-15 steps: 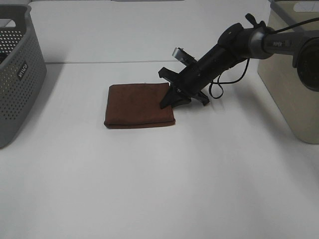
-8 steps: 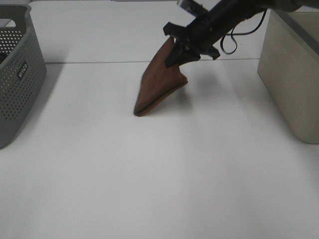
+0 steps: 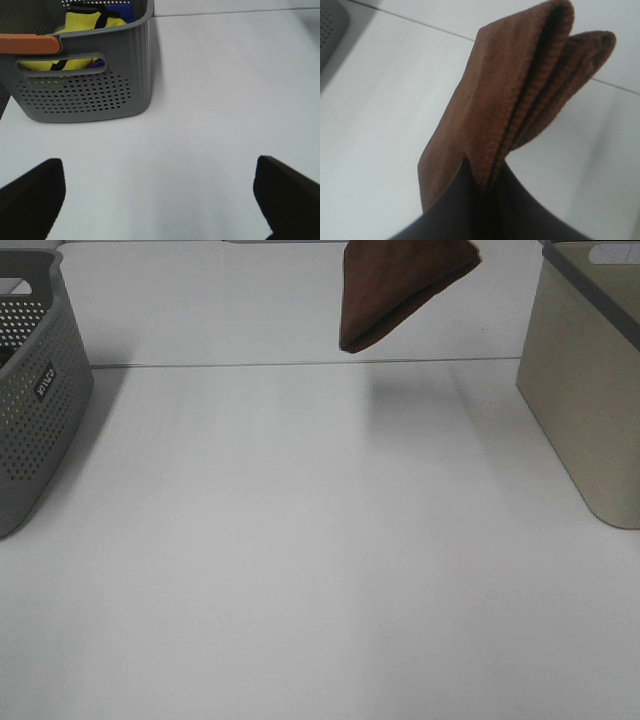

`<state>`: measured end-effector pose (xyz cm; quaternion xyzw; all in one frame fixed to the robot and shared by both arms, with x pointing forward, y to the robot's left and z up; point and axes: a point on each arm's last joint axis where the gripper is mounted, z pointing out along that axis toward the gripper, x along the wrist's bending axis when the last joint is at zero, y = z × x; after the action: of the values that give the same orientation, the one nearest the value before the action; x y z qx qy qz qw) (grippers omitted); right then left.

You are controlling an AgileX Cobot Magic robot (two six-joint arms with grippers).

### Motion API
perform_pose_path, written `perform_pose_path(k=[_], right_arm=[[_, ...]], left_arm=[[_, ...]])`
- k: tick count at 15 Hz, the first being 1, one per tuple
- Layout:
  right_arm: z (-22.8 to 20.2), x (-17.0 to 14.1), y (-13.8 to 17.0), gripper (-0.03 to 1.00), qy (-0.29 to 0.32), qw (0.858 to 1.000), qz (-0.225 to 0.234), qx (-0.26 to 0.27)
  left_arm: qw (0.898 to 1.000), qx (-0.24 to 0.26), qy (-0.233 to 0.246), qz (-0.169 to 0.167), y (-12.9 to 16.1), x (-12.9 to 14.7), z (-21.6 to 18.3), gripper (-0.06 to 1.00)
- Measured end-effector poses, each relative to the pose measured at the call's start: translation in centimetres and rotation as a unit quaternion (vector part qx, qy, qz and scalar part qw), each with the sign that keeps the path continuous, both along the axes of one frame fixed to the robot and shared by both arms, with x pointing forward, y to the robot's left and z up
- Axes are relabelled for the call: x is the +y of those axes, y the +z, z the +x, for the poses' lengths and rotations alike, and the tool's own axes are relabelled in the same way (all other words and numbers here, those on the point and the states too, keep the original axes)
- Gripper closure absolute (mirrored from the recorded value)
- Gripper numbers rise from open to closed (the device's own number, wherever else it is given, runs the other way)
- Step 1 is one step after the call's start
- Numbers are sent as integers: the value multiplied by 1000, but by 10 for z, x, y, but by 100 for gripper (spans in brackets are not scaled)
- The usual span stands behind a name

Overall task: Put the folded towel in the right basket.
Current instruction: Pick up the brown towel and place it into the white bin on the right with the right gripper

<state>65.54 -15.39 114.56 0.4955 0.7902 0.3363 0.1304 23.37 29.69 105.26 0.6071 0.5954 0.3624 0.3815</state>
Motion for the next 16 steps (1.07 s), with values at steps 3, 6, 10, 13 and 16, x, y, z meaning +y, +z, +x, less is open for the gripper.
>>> perform_pose_path(k=[3, 6, 10, 13, 16], right_arm=[[-15, -37, 35, 91, -54, 998, -17, -32], [-18, -98, 49, 91, -124, 992, -23, -32], [-20, -186, 48, 91, -235, 972, -28, -12], [-19, -217, 40, 91, -272, 962, -33, -2], [-6, -221, 21, 91, -272, 961, -34, 23]], left_arm=[[1000, 0, 0, 0, 0, 0, 0, -3], [1000, 0, 0, 0, 0, 0, 0, -3], [1000, 0, 0, 0, 0, 0, 0, -3], [1000, 0, 0, 0, 0, 0, 0, -3], [1000, 0, 0, 0, 0, 0, 0, -3]])
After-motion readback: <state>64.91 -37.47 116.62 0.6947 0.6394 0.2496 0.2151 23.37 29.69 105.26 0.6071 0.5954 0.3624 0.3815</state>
